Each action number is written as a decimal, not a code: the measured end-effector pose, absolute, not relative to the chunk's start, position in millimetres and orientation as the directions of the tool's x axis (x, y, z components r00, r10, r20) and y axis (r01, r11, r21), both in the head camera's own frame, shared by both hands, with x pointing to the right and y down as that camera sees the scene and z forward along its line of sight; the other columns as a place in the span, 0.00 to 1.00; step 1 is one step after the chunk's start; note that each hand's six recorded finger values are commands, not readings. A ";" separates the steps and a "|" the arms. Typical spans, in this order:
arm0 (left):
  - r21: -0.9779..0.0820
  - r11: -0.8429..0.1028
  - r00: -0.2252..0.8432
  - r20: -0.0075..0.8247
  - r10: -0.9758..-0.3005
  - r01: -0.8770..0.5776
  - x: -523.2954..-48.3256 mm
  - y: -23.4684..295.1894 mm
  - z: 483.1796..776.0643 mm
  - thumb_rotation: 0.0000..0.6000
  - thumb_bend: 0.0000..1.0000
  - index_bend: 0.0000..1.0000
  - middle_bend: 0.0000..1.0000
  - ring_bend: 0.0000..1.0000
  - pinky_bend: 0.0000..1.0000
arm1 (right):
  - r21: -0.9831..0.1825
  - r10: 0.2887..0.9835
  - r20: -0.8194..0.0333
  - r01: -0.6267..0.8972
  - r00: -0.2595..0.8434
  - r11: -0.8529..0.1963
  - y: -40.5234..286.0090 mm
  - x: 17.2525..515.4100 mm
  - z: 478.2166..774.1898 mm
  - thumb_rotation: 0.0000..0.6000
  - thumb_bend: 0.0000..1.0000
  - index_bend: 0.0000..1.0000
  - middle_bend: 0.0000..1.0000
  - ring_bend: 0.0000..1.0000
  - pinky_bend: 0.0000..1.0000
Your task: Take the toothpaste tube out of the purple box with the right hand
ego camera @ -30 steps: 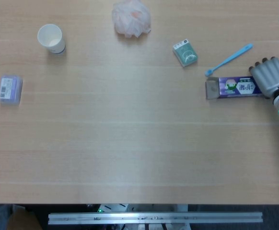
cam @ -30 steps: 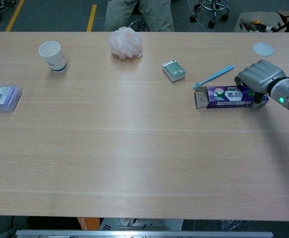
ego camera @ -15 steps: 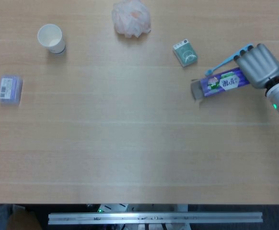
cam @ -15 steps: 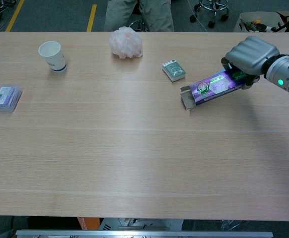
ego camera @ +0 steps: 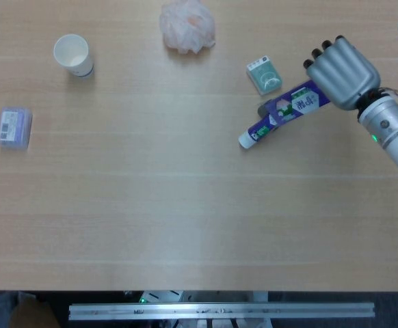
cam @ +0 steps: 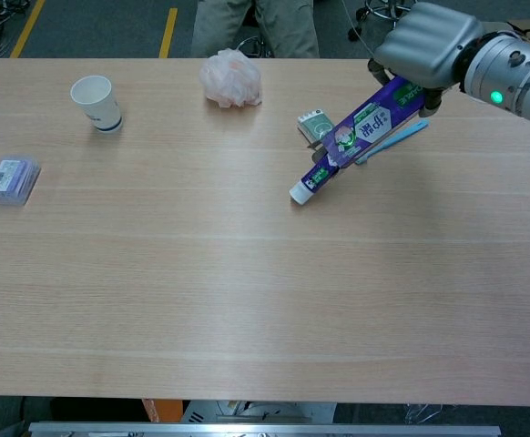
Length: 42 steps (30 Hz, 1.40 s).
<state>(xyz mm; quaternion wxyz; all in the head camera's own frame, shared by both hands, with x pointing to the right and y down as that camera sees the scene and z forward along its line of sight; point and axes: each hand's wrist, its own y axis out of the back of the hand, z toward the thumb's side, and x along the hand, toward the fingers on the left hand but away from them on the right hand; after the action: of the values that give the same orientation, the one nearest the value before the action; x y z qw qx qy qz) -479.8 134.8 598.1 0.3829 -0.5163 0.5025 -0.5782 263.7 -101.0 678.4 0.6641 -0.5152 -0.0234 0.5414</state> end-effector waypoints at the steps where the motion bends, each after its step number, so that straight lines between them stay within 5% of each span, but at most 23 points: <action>1: -0.977 -0.201 -0.174 0.212 -0.962 -0.076 -480.0 134.7 597.9 1.00 0.33 0.22 0.20 0.18 0.19 | -0.711 0.747 -0.524 -0.694 0.410 -0.118 -101.2 264.8 677.1 1.00 0.08 0.52 0.46 0.42 0.55; 13: -0.976 -0.208 -0.135 0.216 -0.967 -0.067 -467.1 126.2 600.4 1.00 0.33 0.22 0.20 0.18 0.19 | -0.741 0.790 -0.501 -0.647 0.354 -0.180 -100.9 300.6 662.4 1.00 0.08 0.52 0.46 0.42 0.55; 22: -0.977 -0.204 -0.138 0.210 -0.968 -0.058 -463.9 125.3 596.6 1.00 0.33 0.22 0.20 0.18 0.19 | -0.838 0.785 -0.449 -0.506 0.428 -0.203 -85.7 290.8 651.7 1.00 0.08 0.52 0.46 0.42 0.55; 34: -0.976 -0.211 -0.158 0.216 -0.963 -0.047 -466.2 128.4 594.0 1.00 0.33 0.22 0.20 0.18 0.19 | -0.885 0.712 -0.465 -0.301 0.526 -0.356 -32.2 292.5 658.8 1.00 0.07 0.52 0.46 0.42 0.55; 42: -0.974 -0.224 -0.128 0.227 -0.965 -0.044 -454.0 121.2 598.1 1.00 0.33 0.22 0.20 0.18 0.19 | -0.857 0.691 -0.505 -0.208 0.517 -0.471 8.7 335.2 683.0 1.00 0.08 0.52 0.45 0.42 0.55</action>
<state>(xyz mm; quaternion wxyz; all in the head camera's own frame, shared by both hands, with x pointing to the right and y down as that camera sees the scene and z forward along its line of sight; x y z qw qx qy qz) -454.0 121.2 598.1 0.3982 -0.5265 0.4792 -0.5784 335.2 8.7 683.0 0.4865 -0.7224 -0.1672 0.4620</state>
